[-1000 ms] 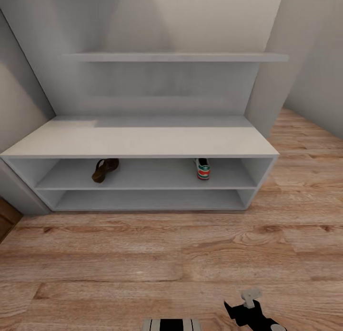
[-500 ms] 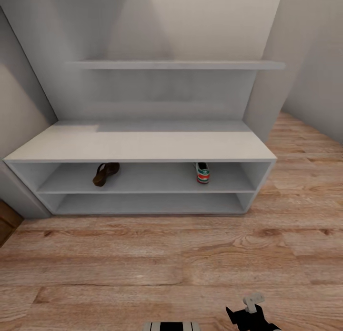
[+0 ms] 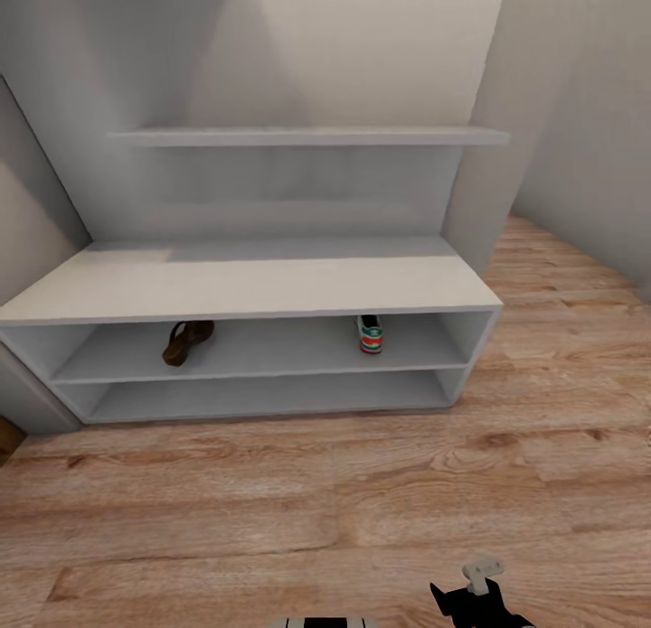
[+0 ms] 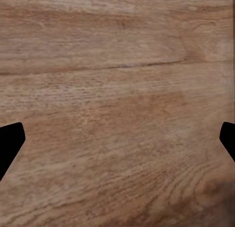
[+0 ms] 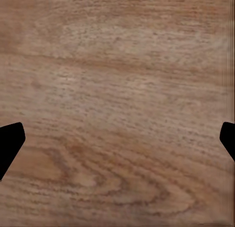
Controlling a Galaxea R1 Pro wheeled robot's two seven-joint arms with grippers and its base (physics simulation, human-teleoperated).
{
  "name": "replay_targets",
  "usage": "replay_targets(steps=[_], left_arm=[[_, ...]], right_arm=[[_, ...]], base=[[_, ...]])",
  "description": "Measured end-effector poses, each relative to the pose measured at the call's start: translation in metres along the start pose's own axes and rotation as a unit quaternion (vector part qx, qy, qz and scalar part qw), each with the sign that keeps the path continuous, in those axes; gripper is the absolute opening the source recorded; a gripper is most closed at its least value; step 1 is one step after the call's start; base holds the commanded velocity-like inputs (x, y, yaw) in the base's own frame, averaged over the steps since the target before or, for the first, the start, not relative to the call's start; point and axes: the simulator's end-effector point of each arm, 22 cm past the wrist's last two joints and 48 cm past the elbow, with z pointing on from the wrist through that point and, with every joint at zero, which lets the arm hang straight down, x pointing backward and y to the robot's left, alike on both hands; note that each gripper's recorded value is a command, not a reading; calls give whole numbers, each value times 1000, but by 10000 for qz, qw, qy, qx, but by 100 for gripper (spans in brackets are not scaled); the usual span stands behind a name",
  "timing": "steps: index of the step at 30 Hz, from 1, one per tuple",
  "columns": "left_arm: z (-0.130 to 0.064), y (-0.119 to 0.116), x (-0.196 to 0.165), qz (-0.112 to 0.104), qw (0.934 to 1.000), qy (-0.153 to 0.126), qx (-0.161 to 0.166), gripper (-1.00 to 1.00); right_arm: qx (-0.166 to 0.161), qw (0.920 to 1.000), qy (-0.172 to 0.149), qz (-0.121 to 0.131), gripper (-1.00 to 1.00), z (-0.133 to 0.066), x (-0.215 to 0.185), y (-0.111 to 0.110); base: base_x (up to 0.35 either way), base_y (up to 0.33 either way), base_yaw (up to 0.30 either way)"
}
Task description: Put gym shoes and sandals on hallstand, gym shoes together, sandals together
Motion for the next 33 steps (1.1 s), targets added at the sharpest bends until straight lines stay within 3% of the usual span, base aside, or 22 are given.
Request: replay_targets(steps=[17, 33], left_arm=[[0, 0, -9, 49, 9999, -109, 7, 100], [0, -1, -14, 75, 9998, -167, 13, 100]], right_arm=[[23, 10000, -82, -10, 100, -5, -6, -2], [21, 9999, -101, -5, 100, -7, -5, 0]], base=[[0, 0, -165], [0, 0, -259]])
